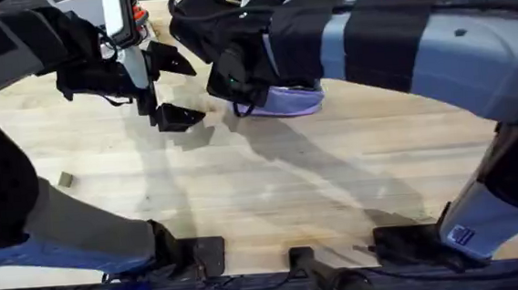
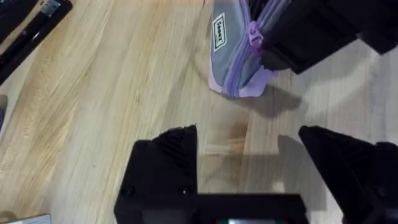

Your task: Unzip the bag, pick up the pens from the table one at a time and place them inside, then zip the bag closed.

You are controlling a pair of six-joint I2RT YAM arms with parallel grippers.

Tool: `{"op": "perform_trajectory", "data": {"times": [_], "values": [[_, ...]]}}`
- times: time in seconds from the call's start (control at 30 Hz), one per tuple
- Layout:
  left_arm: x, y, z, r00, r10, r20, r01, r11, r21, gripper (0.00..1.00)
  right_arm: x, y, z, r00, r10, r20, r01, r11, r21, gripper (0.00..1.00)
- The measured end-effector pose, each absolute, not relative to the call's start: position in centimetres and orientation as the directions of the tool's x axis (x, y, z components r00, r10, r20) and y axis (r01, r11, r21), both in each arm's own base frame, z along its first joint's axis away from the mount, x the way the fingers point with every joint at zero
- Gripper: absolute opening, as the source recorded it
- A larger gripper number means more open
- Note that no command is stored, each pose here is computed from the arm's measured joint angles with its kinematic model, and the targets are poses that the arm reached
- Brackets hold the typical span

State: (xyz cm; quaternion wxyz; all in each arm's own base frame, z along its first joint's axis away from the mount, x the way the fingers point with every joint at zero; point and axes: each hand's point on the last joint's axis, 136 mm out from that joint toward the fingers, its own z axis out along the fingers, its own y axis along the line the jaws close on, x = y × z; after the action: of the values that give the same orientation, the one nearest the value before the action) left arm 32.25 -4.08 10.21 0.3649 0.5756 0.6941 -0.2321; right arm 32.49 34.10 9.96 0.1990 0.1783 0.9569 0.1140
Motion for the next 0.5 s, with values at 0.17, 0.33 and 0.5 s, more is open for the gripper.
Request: {"op": "perform_trajectory", "data": {"times": [0.17, 0.33, 0.5], "values": [[32.3, -4.1, 10.2, -0.071, 0.630, -0.774, 0.968, 0.230, 0.098, 0.993, 32.5, 34.1, 10.2, -0.856, 0.389, -0.342, 0.295, 0.909, 0.295, 0.031], [32.3, -4.1, 10.2, -0.071, 0.630, -0.774, 0.968, 0.230, 0.098, 0.993, 32.9, 34.4, 12.3, -0.841, 0.398, -0.366, 0.275, 0.898, 0.343, 0.031], [32.3, -4.1, 10.2, -0.071, 0.630, -0.774, 0.968, 0.230, 0.098, 0.993, 34.0, 34.7, 17.1, -0.794, 0.420, -0.440, 0.217, 0.871, 0.440, 0.031]]}}
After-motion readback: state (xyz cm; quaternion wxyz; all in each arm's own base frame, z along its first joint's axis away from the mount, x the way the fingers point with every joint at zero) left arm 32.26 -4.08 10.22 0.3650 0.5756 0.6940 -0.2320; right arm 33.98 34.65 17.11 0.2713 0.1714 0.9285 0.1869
